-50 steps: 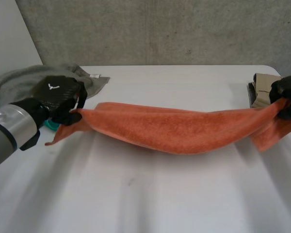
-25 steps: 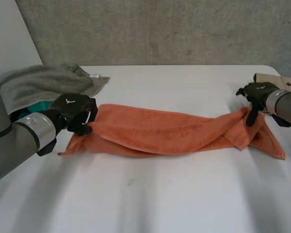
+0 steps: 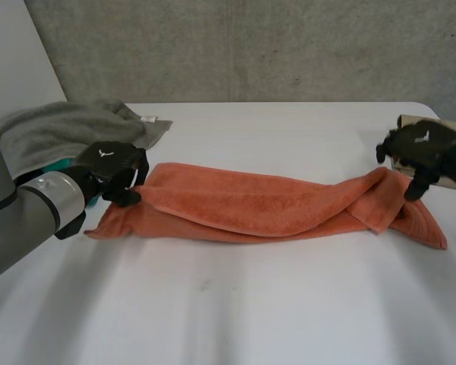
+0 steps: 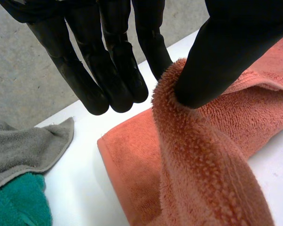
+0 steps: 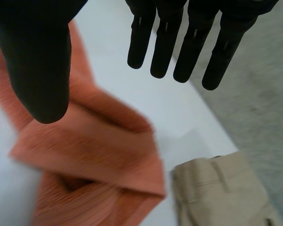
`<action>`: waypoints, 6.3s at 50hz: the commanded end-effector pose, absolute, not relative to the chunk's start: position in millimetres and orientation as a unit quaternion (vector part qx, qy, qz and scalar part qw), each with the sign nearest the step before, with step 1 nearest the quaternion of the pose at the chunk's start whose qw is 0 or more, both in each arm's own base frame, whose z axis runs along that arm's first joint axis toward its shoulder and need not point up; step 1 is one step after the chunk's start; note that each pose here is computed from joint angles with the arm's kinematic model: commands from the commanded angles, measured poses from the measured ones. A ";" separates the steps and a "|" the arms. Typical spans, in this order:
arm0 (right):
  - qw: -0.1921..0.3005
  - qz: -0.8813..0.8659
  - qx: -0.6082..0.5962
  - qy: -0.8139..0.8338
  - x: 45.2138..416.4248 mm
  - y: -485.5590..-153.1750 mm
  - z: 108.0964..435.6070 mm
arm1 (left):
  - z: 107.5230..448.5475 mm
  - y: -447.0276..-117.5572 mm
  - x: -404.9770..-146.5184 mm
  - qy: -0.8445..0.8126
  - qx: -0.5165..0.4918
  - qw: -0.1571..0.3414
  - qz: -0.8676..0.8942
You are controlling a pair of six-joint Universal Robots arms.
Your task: Fold the laundry.
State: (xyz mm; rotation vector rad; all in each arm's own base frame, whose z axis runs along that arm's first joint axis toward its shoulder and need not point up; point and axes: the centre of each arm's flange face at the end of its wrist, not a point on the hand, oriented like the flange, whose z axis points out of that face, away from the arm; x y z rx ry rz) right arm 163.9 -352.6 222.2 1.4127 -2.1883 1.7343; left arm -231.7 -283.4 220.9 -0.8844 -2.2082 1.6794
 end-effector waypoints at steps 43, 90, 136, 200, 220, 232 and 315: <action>0.049 0.903 0.110 -0.412 163.4 -493.6 374.7 | 392.1 -403.6 -251.2 -0.482 -0.179 0.035 0.857; -0.045 0.562 0.249 -0.788 129.0 -387.8 149.3 | 117.6 -331.2 -223.4 -0.704 -0.353 0.039 0.615; -0.005 0.399 0.326 -0.857 101.0 -336.9 186.4 | 153.9 -263.1 -168.5 -0.808 -0.386 0.010 0.446; -0.003 0.481 0.246 -0.842 99.0 -373.0 173.9 | 120.0 -338.1 -195.2 -0.749 -0.391 0.023 0.535; -0.001 0.481 0.246 -0.842 97.9 -373.2 172.5 | 141.4 -333.3 -197.2 -0.759 -0.374 0.046 0.531; 0.020 0.485 0.228 -0.844 91.8 -380.6 167.5 | 130.3 -318.4 -192.5 -0.769 -0.383 0.053 0.509; 0.106 0.583 0.284 -0.754 116.2 -459.2 163.0 | 173.0 -424.1 -245.5 -0.700 -0.366 -0.048 0.611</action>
